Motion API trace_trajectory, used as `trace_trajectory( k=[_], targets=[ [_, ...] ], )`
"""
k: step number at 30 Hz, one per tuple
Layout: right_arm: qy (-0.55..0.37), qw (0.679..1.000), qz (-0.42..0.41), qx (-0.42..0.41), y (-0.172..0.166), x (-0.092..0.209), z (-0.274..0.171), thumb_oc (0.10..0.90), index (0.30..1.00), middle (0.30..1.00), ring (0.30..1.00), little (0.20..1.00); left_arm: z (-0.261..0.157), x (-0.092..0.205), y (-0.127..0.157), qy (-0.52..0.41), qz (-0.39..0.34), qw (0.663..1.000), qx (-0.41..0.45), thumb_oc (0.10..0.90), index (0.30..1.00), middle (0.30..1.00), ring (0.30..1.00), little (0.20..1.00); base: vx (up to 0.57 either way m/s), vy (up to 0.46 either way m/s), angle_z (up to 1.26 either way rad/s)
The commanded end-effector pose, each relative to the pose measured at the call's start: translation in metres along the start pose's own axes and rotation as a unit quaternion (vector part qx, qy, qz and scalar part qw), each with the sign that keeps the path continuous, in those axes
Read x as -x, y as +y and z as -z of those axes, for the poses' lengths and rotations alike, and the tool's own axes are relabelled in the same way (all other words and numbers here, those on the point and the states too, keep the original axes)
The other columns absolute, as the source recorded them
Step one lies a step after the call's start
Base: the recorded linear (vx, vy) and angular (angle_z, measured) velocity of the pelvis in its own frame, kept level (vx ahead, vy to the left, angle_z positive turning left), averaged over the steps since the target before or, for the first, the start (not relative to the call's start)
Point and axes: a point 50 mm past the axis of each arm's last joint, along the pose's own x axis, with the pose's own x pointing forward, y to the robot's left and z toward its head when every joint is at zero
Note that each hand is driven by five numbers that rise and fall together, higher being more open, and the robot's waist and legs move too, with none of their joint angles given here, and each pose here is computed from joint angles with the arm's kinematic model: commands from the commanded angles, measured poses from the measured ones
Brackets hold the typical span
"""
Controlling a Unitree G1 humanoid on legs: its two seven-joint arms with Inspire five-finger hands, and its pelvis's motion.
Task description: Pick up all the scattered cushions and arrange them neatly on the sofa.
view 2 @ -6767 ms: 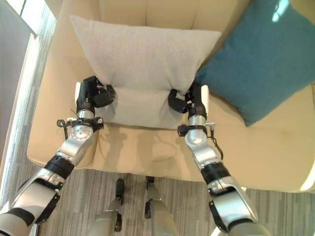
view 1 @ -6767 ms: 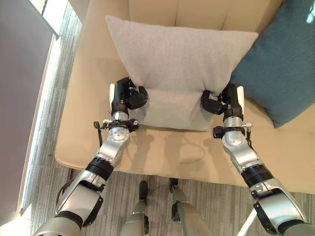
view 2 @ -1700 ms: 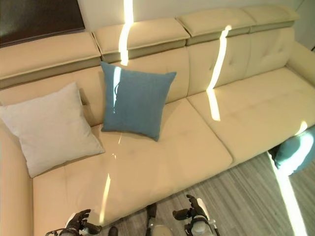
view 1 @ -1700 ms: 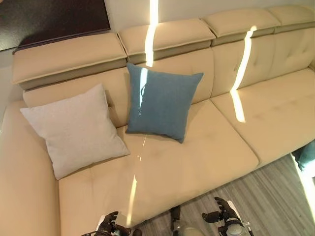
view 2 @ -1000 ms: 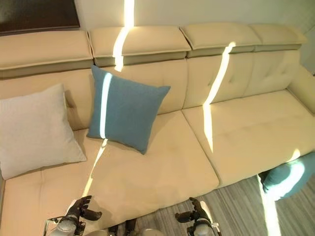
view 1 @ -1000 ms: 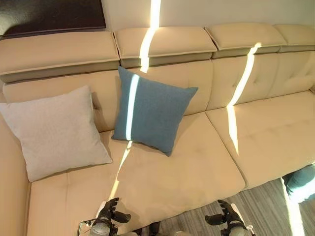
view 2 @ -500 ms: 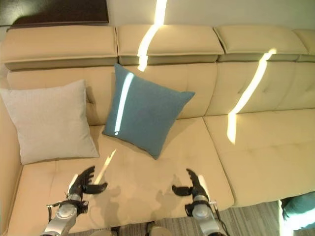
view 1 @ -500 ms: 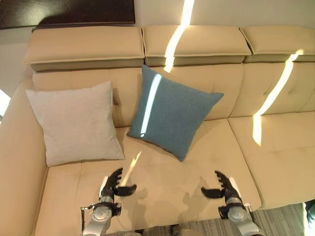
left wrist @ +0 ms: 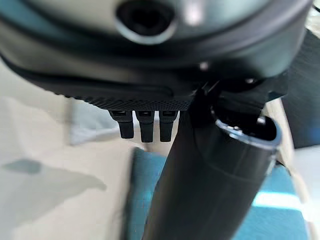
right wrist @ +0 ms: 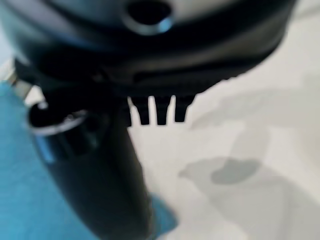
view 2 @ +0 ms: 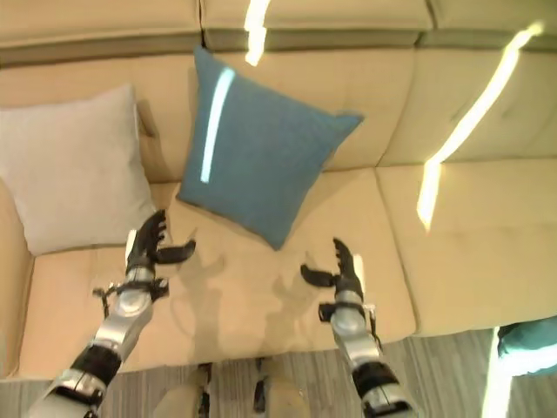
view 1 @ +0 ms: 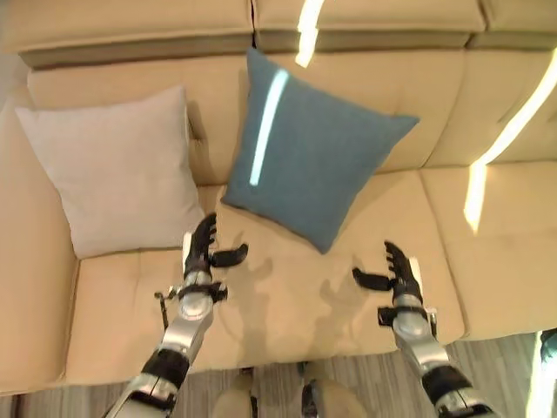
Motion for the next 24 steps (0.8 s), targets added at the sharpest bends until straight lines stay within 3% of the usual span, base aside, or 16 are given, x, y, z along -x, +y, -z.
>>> trace_trajectory(
  k=[1,8,16,24],
  targets=[
    [-0.102,0.992,0.05,-0.062,-0.008,-0.021,-0.058,0.8,0.9,0.9,0.9,0.9,-0.061,-0.033,0.014,-0.118,-0.047,0.992,-0.01,0.8,0.9,0.9,0.9,0.9,0.0,0.0,0.0],
    [-0.199,0.973,0.061,-0.101,-0.004,-0.041,-0.139,0.8,0.9,0.9,0.9,0.9,-0.122,-0.059,0.03,-0.181,-0.093,0.978,-0.039,0.8,0.9,0.9,0.9,0.9,-0.04,0.019,-0.01],
    [-0.246,0.959,0.043,-0.133,0.012,-0.042,-0.189,0.8,0.9,0.9,0.9,0.9,-0.164,-0.077,0.064,-0.199,-0.155,0.966,-0.062,0.8,0.9,0.9,0.9,0.9,0.04,0.056,-0.26],
    [-0.286,0.945,0.037,-0.154,0.014,-0.038,-0.22,0.8,0.9,0.9,0.9,0.9,-0.192,-0.081,0.068,-0.22,-0.171,0.96,-0.033,0.8,0.9,0.9,0.9,0.9,0.05,0.053,-0.07]
  ],
)
